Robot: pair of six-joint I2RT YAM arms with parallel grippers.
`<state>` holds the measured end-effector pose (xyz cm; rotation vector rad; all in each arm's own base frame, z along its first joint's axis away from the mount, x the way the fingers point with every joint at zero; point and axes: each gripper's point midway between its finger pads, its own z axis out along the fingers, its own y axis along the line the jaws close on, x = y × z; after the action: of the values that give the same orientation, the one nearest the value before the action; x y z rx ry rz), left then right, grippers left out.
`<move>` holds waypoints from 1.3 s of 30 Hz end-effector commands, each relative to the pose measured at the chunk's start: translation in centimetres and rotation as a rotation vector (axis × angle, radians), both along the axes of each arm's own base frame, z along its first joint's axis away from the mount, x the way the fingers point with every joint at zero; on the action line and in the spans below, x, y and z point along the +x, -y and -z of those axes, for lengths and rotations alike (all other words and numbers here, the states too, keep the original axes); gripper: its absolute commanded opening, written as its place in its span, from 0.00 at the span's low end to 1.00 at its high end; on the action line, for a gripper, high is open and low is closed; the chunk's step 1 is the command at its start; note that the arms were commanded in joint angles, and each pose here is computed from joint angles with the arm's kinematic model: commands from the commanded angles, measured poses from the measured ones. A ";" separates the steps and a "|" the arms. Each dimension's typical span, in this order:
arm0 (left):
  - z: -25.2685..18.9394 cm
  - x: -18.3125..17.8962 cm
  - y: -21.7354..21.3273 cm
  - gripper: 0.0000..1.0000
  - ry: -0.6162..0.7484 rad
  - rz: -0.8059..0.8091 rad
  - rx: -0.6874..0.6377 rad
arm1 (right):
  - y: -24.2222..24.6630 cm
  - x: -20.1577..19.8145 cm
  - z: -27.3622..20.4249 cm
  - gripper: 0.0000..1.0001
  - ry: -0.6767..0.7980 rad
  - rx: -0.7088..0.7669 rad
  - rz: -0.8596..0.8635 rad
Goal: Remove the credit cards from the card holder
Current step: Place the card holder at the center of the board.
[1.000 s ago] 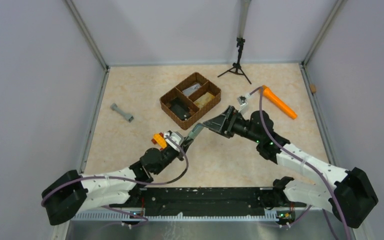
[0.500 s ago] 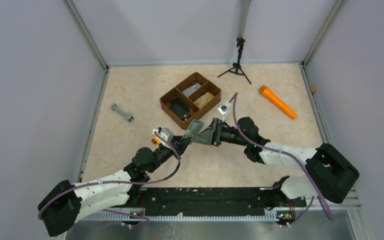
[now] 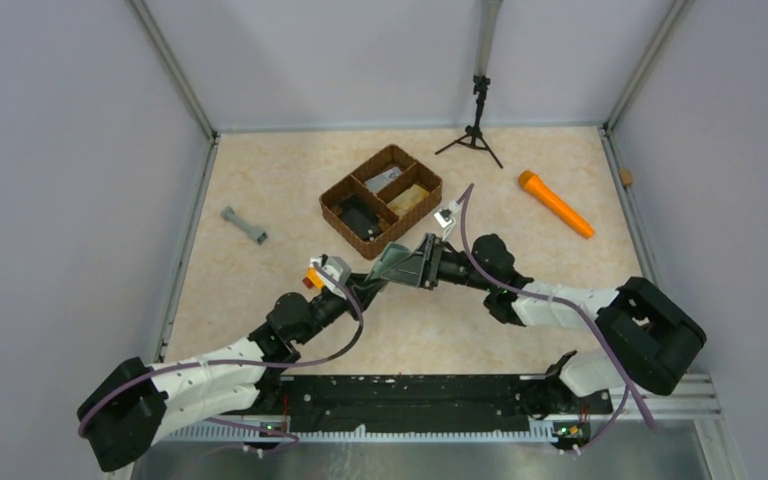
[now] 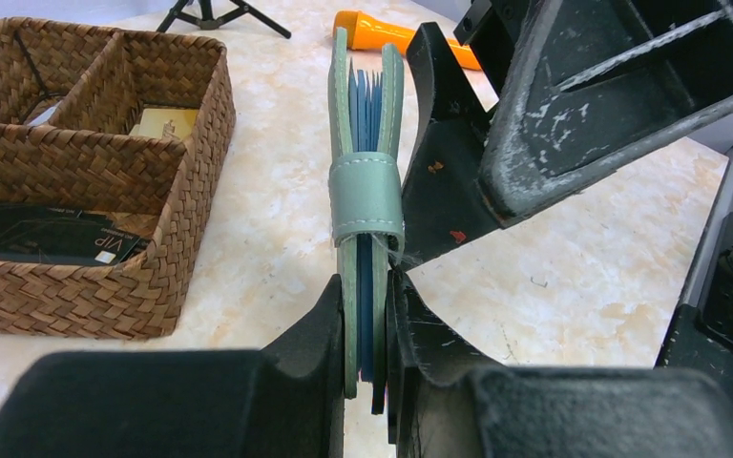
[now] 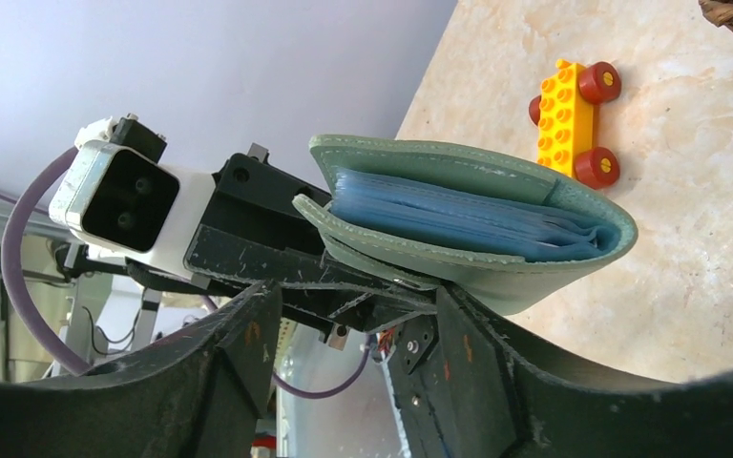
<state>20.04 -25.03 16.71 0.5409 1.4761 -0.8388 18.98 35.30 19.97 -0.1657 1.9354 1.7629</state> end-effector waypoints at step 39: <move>-1.0 1.6 0.0 0.00 -0.025 -0.052 -0.020 | 7.7 4.3 -4.0 0.95 0.074 -0.243 0.500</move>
<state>21.83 -25.44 14.89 0.5258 1.6332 -0.7790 21.43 30.23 27.37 -0.0627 1.8300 1.3689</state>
